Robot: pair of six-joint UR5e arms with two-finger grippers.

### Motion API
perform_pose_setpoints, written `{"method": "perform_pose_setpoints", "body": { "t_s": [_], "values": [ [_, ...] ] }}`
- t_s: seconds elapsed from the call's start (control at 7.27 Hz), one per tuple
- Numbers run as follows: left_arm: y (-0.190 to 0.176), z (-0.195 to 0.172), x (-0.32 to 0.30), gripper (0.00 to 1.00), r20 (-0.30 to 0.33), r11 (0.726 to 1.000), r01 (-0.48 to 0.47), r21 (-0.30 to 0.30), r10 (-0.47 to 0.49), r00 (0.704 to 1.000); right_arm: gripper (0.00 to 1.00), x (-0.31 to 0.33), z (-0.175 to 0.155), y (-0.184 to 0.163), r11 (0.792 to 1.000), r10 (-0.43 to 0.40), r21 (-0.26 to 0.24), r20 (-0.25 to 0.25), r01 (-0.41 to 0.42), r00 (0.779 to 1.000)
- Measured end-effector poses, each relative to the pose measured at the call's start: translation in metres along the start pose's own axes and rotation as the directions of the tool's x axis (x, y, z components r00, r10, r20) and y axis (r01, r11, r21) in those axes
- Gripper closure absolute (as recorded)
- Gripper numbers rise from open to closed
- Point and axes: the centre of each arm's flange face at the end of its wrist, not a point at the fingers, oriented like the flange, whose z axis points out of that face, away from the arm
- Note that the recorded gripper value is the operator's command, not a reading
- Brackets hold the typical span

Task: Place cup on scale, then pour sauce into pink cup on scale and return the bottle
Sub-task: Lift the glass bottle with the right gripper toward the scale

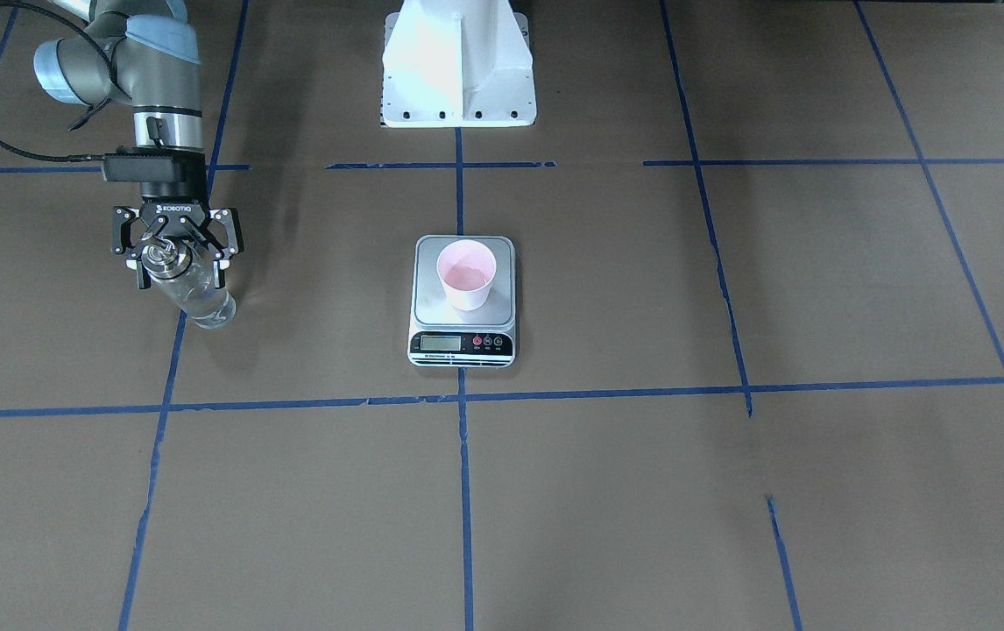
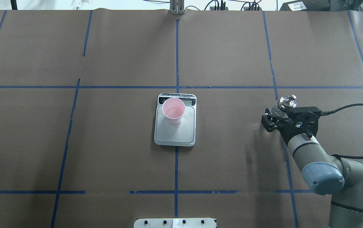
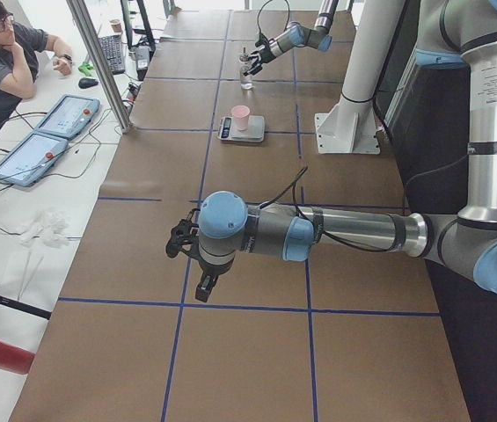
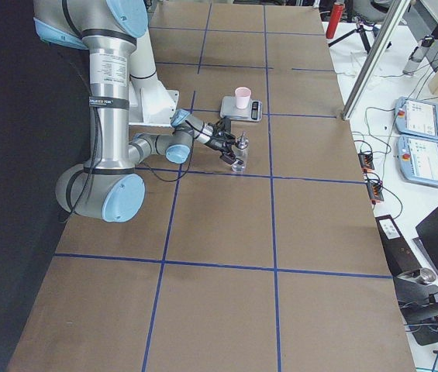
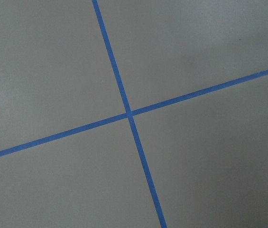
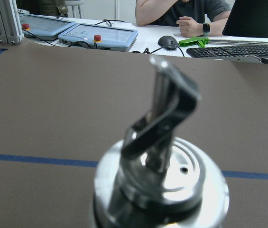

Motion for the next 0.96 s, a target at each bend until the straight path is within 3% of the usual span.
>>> {"method": "perform_pose_setpoints", "body": {
  "t_s": [0.14,0.28,0.41,0.55,0.96],
  "values": [
    [0.0001,0.0001,-0.0001,0.00,0.000,1.000,0.000,0.000,0.000,1.000,0.06,-0.0034,0.0016,0.0002,1.000,0.002,0.001,0.002,-0.002,1.000],
    [0.0001,0.0002,-0.0002,0.00,0.000,1.000,0.000,0.000,0.000,1.000,0.40,-0.0051,0.0023,0.0003,1.000,0.004,0.002,0.003,-0.004,1.000],
    [0.0001,0.0001,-0.0001,0.00,0.000,1.000,0.000,0.000,0.000,1.000,0.95,-0.0055,0.0032,0.0010,1.000,0.007,0.002,0.002,-0.007,1.000],
    [0.0002,0.0000,0.0000,0.00,0.000,1.000,0.000,0.000,0.000,1.000,1.00,-0.0053,0.0043,0.0017,1.000,0.012,0.002,0.001,-0.012,1.000],
    [0.0002,-0.0002,0.0000,0.00,0.000,1.000,0.000,0.000,0.000,1.000,1.00,-0.0066,0.0010,-0.0066,0.999,0.018,0.033,0.001,-0.018,1.000]
  ]
}}
